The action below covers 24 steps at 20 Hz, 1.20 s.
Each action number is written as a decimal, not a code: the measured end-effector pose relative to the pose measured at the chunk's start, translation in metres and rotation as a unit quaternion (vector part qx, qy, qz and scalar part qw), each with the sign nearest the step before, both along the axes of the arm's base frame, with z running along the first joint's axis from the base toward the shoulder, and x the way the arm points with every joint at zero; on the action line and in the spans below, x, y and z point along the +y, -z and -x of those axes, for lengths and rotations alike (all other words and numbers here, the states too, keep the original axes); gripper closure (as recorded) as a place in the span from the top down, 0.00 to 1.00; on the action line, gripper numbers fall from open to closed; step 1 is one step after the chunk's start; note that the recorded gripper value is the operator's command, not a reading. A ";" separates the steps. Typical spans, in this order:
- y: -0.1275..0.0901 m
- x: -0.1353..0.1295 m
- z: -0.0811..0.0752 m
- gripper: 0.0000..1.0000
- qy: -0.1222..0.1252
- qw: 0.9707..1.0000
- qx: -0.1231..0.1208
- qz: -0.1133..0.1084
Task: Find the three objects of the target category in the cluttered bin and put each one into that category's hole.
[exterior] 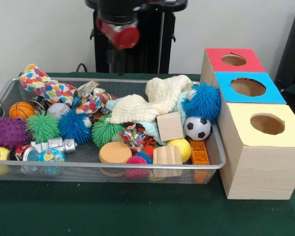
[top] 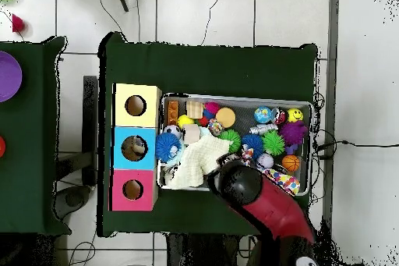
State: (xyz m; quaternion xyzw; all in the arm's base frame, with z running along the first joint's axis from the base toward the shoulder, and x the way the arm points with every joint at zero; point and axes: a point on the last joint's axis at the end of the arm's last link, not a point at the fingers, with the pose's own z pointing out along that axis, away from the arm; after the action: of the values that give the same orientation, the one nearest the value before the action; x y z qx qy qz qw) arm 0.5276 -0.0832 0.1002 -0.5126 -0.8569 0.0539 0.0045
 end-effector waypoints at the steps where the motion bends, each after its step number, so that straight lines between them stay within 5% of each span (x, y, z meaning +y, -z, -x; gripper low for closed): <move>1: 0.001 -0.008 0.001 1.00 0.002 1.000 -0.003 0.004; 9: 0.018 -0.066 0.022 1.00 -0.025 0.998 -0.023 0.049; 24: 0.045 -0.071 0.044 1.00 -0.073 0.997 0.000 0.028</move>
State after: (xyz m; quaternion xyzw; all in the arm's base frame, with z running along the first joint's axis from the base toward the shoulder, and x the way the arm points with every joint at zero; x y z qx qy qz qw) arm 0.4841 -0.1547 0.0555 -0.4489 -0.8901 0.0782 -0.0133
